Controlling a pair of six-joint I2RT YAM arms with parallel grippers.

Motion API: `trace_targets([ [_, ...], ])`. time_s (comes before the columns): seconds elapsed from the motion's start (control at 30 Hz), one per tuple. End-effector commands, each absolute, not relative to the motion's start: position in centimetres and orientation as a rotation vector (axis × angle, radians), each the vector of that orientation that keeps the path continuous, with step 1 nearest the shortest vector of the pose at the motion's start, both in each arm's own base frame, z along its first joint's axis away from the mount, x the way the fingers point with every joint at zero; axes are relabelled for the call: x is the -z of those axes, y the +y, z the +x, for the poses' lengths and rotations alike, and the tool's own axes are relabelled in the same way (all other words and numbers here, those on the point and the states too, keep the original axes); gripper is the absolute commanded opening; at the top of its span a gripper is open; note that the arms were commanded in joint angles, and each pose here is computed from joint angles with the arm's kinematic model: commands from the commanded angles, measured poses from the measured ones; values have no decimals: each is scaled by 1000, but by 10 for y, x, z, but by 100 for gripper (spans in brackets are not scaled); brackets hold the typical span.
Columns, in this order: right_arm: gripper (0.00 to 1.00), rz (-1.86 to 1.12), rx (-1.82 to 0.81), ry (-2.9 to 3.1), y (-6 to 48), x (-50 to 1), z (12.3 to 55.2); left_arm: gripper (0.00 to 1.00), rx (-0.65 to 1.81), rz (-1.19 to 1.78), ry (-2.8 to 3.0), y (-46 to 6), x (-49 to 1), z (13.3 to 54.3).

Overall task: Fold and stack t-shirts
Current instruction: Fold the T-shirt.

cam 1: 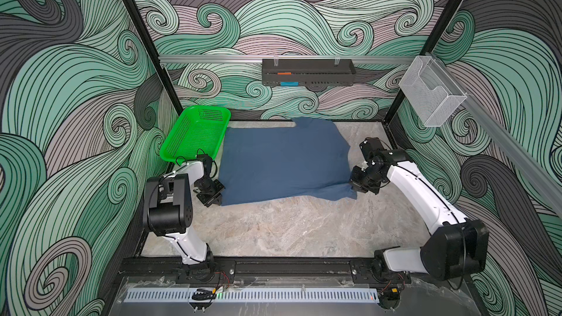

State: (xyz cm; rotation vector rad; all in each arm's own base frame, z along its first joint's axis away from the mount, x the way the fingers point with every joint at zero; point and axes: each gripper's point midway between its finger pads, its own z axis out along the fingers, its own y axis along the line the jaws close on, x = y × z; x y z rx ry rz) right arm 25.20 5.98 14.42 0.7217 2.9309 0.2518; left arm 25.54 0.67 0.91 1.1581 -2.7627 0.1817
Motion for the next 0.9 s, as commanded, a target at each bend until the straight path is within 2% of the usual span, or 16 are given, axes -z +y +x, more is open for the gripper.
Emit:
trace_targets([
  [0.0, 0, 710, -268, 2932, 59, -153, 247, 0, -139, 1127, -2832, 17, 13, 268],
  [0.23, 0, 941, -280, 2966, 45, -128, 217, 0, -240, 1146, -2906, 5, -31, 242],
  [0.4, 0, 1077, -155, 2953, 19, -113, 218, 0, -245, 1306, -2902, 6, -47, 224],
  [0.6, 0, 1296, -154, 2884, 9, -95, 231, 0, -303, 1430, -2864, 4, -51, 238],
  [0.87, 0, 1429, -169, 2828, -13, -90, 240, 0, -343, 1502, -2846, 16, -68, 262],
])
